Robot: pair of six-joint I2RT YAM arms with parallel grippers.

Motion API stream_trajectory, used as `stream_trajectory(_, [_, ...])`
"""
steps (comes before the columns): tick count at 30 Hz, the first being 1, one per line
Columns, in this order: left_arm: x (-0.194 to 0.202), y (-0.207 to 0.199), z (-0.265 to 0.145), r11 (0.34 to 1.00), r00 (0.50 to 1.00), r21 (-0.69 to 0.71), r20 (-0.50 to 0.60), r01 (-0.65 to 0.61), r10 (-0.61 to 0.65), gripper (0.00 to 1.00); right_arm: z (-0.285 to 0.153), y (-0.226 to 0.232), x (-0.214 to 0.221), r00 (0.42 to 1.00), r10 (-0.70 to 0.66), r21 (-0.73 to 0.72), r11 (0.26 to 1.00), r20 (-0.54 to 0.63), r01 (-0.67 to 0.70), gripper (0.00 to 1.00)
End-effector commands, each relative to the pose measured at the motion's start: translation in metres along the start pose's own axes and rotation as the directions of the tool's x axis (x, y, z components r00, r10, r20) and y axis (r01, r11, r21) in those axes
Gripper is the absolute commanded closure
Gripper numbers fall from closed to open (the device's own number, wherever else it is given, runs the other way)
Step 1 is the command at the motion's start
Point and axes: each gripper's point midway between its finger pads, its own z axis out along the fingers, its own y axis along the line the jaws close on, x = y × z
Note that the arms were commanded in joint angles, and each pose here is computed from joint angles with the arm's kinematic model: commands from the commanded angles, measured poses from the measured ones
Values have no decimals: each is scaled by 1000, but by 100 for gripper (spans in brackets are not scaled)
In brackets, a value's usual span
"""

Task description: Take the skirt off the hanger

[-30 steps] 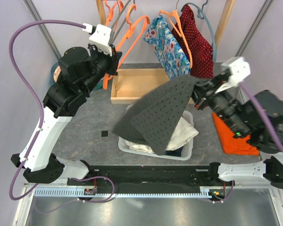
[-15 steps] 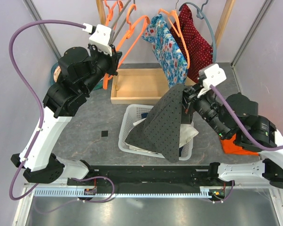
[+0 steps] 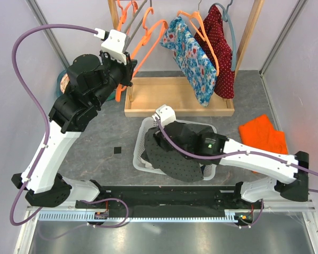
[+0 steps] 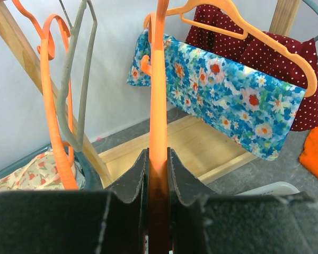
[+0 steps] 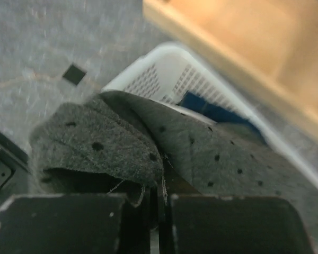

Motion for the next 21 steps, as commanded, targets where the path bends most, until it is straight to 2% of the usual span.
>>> stream_trajectory(1, [-29, 8, -11, 1000, 995, -16, 97, -11, 13, 98, 28, 5, 31, 981, 182, -49, 981, -74, -185, 100])
stream_trajectory(2, [-28, 9, -11, 1000, 995, -19, 96, -14, 16, 98, 37, 0, 32, 971, 229, -51, 971, -67, -232, 100])
stream_trajectory(3, [-28, 9, -11, 1000, 995, -21, 97, -15, 17, 98, 43, 6, 53, 959, 254, -79, 961, -123, -265, 100])
stream_trajectory(5, [-29, 10, -13, 1000, 995, -23, 99, -20, 23, 98, 52, 9, 66, 941, 307, -105, 941, -144, -323, 100])
stream_trajectory(6, [-28, 10, -12, 999, 995, -23, 96, -23, 25, 98, 58, 9, 93, 925, 317, -111, 932, -208, -344, 100])
stream_trajectory(8, [-29, 11, -13, 999, 994, -27, 102, -22, 25, 98, 70, 13, 114, 888, 380, -123, 899, -258, -420, 100])
stream_trajectory(9, [-30, 11, -12, 999, 994, -27, 105, -22, 24, 98, 74, 13, 141, 865, 392, -102, 892, -312, -441, 100])
stream_trajectory(13, [-31, 10, -10, 999, 994, -25, 105, -20, 23, 98, 94, 24, 193, 750, 473, -83, 819, -461, -568, 100])
stream_trajectory(14, [-32, 10, -10, 1000, 994, -25, 107, -18, 21, 98, 103, 20, 216, 711, 486, -34, 814, -509, -581, 100])
stream_trajectory(17, [-31, 10, -9, 999, 994, -27, 105, -24, 27, 98, 117, 18, 252, 633, 515, 31, 789, -577, -614, 100])
stream_trajectory(20, [-30, 12, -7, 999, 994, -43, 99, -31, 35, 98, 123, 17, 273, 617, 506, 61, 800, -603, -597, 100])
stream_trajectory(21, [-30, 12, -7, 998, 994, -46, 99, -31, 35, 98, 126, 16, 273, 629, 504, 50, 802, -592, -595, 100])
